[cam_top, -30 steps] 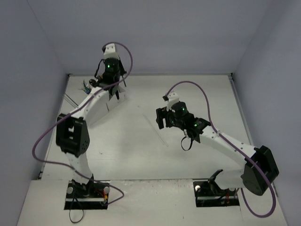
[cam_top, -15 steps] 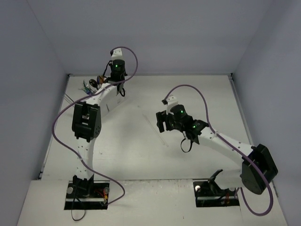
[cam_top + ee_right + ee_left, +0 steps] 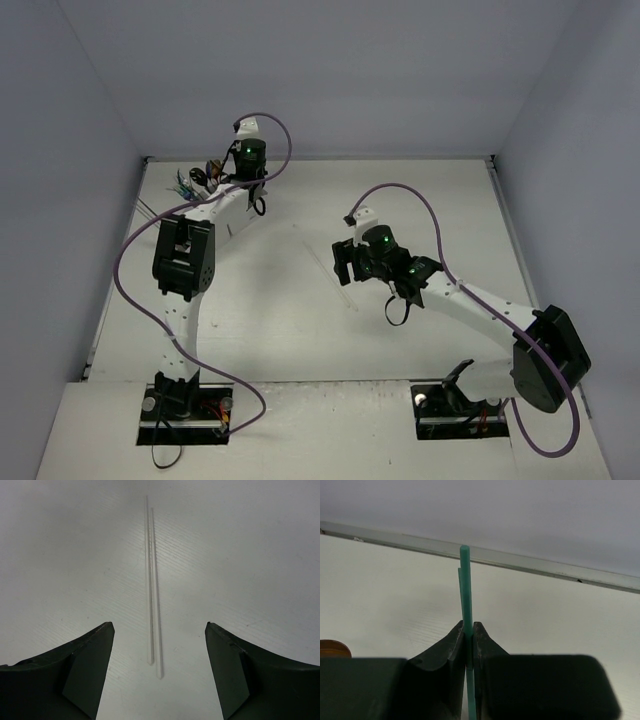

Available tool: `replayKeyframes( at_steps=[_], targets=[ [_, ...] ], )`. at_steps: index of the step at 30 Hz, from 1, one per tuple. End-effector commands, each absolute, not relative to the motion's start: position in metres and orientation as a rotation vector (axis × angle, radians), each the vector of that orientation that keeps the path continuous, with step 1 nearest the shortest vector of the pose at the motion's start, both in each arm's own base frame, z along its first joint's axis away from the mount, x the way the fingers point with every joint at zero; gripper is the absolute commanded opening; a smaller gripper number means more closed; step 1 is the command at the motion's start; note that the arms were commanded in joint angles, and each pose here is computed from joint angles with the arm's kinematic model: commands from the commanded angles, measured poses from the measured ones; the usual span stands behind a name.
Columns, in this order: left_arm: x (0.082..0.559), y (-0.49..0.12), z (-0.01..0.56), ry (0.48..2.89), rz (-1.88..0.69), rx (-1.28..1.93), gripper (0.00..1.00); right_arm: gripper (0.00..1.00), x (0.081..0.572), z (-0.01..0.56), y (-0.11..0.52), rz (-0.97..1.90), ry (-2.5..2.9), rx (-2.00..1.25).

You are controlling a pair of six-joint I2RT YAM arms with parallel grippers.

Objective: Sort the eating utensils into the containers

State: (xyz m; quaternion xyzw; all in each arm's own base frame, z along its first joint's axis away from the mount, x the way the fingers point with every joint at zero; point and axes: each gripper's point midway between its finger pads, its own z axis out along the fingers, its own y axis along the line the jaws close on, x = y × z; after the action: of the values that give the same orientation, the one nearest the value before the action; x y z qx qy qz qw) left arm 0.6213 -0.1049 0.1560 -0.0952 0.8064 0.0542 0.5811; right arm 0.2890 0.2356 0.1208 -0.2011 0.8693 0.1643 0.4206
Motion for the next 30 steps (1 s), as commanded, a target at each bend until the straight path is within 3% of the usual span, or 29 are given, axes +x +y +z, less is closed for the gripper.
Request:
replayKeyframes(
  at_steps=[1, 10, 19, 23, 30],
  targets=[
    [0.624, -0.096, 0.202, 1.769, 0.101, -0.287, 0.08, 0.71, 0.299, 0.144, 0.239, 0.440, 2.099, -0.480],
    [0.618, -0.095, 0.203, 1.795, 0.095, -0.280, 0.33, 0.71, 0.295, 0.143, 0.236, 0.437, 2.117, -0.471],
    [0.573, -0.108, 0.292, 1.714, -0.102, -0.270, 0.55, 0.70, 0.291, 0.116, 0.222, 0.333, 2.254, -0.442],
    [0.537, -0.125, 0.316, 1.775, -0.237, -0.248, 0.59, 0.68, 0.282, 0.092, 0.215, 0.286, 2.362, -0.423],
    [0.443, -0.166, 0.300, 1.988, -0.487, -0.094, 0.61, 0.64, 0.266, 0.054, 0.202, 0.175, 2.545, -0.394]
  ],
)
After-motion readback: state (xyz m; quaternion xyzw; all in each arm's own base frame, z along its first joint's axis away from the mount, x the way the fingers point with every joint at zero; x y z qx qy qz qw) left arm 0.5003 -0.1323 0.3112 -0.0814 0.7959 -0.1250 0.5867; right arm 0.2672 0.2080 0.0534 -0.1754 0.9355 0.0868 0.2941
